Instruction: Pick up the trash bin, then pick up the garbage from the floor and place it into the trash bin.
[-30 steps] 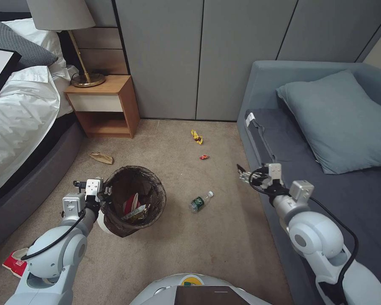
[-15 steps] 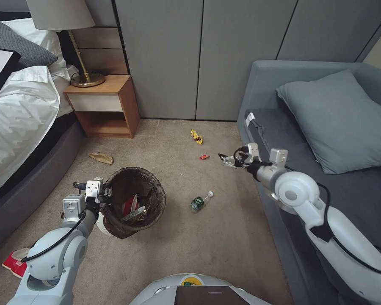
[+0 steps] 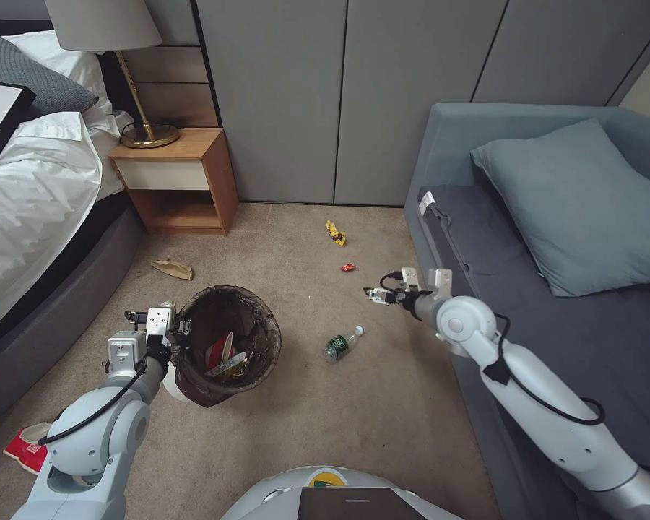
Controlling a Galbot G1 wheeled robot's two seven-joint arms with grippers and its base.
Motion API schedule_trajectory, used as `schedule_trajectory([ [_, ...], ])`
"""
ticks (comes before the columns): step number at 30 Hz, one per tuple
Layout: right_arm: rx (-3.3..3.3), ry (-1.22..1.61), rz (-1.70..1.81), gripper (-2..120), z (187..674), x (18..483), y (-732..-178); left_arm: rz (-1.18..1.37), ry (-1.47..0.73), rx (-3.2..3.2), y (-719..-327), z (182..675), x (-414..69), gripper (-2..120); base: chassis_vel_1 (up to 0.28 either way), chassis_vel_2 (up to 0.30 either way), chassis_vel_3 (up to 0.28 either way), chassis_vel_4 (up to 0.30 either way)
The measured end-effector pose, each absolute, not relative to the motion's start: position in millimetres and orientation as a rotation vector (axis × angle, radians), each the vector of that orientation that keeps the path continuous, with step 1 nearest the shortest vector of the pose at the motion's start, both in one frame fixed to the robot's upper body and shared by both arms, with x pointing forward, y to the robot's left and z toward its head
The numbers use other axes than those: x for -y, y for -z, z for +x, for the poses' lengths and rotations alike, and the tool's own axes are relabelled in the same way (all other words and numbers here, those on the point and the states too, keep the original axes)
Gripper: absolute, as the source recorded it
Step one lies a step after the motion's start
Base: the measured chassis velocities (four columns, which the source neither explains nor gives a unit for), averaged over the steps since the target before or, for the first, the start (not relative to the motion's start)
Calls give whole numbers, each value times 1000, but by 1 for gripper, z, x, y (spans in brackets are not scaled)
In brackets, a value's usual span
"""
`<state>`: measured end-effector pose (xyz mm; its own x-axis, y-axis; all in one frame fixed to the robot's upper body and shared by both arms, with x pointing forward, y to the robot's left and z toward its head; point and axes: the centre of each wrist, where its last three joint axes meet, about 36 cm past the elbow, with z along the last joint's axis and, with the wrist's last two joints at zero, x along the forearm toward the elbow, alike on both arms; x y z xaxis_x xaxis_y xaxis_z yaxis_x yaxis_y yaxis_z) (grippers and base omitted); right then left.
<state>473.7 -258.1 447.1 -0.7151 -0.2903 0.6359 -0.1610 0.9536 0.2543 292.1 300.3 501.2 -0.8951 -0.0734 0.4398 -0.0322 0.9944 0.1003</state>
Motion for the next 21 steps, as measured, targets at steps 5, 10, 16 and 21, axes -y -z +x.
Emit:
schedule_trajectory([
  [5,2322,222,286,100,483,250,-414,79,126,2674,-500,292,-302,7,0,0,0,0],
  [10,2284,261,262,100,490,240,-391,80,125,2673,-500,292,-302,7,0,0,0,0],
  [16,2240,389,257,100,482,221,-370,82,125,2668,-498,292,-303,7,0,0,0,0],
  [21,2206,439,235,100,476,213,-352,78,122,2662,-496,292,-303,7,0,0,0,0],
])
